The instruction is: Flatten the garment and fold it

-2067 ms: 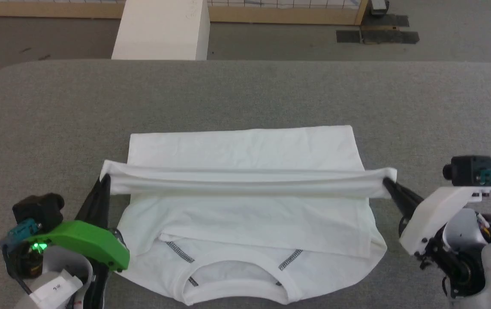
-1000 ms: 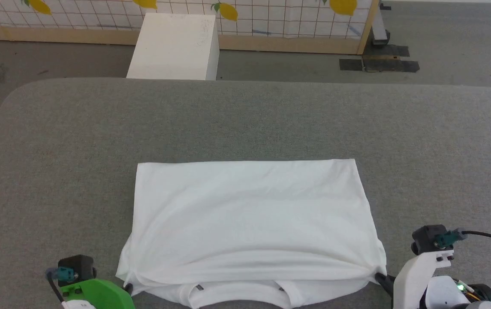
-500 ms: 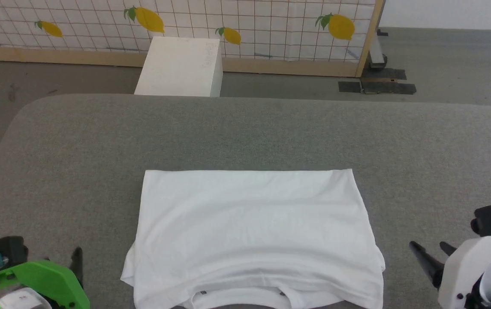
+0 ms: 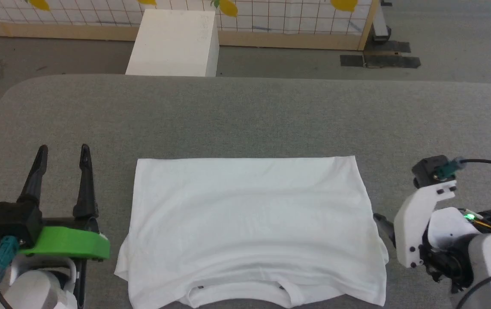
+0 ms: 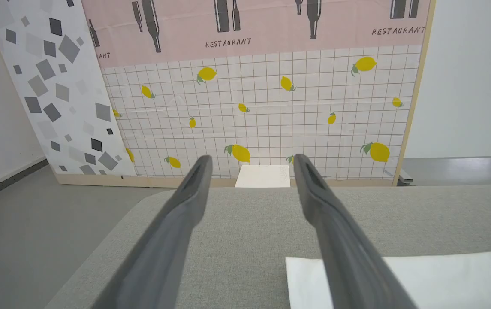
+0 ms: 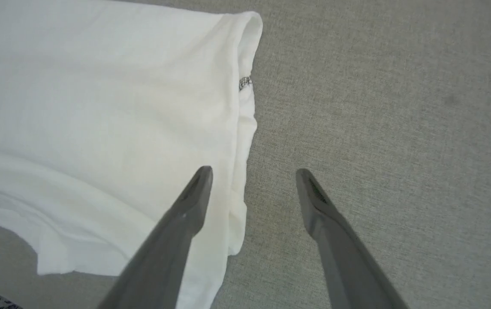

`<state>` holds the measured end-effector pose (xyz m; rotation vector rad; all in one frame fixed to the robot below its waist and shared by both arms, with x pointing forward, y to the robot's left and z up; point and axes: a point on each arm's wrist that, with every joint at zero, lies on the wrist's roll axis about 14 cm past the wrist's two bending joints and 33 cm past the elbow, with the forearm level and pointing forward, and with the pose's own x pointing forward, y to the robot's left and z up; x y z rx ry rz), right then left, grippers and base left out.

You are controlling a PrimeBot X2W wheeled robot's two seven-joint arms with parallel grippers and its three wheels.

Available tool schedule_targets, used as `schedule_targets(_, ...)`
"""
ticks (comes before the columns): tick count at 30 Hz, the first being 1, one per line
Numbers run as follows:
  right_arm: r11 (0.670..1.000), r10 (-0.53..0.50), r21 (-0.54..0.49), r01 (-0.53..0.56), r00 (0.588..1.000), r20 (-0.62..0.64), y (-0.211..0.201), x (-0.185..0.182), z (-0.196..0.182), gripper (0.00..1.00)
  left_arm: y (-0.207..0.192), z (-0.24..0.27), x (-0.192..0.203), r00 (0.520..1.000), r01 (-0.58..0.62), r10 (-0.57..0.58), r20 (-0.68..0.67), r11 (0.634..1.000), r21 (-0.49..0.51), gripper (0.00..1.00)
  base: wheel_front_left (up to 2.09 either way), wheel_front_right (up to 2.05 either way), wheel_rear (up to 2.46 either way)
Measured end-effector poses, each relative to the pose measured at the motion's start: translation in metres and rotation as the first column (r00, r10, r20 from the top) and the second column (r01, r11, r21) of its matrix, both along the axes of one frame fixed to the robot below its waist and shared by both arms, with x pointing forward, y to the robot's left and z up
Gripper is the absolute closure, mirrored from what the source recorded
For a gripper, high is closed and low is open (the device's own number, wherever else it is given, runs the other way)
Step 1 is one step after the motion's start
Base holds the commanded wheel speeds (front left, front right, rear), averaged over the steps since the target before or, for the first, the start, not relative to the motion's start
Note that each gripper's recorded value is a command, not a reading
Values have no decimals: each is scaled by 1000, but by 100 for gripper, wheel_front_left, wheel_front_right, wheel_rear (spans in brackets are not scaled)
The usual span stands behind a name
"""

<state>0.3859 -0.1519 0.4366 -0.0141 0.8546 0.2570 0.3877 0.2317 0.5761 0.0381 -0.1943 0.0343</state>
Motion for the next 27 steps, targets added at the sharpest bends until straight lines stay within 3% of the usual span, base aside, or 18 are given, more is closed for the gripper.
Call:
schedule_targets(6,989,85,-109,-101,987,-137,14,2,-44,0,-7,-10,9,1000,-6,6,5,1000,-17,0,0,0,0)
schedule_targets(13,984,120,-102,-148,963,-242,24,1,-64,0,-5,-26,9,1000,-9,8,-30,999,-37,0,0,0,0)
schedule_targets(14,986,117,-86,-142,962,-246,25,1,-64,82,-5,-28,8,999,-9,8,-35,999,-39,0,0,0,0)
schedule_targets(15,988,117,-74,-138,963,-242,26,2,-63,100,-5,-29,8,999,-9,7,-36,999,-36,0,0,0,0)
schedule_targets(21,998,52,-11,-55,978,-201,13,9,-56,100,-6,-30,7,999,-6,5,-33,999,-37,0,0,0,0)
schedule_targets(27,978,-148,-172,119,974,-170,-85,16,-45,100,-7,-34,6,999,-3,2,-39,999,-47,0,0,0,0)
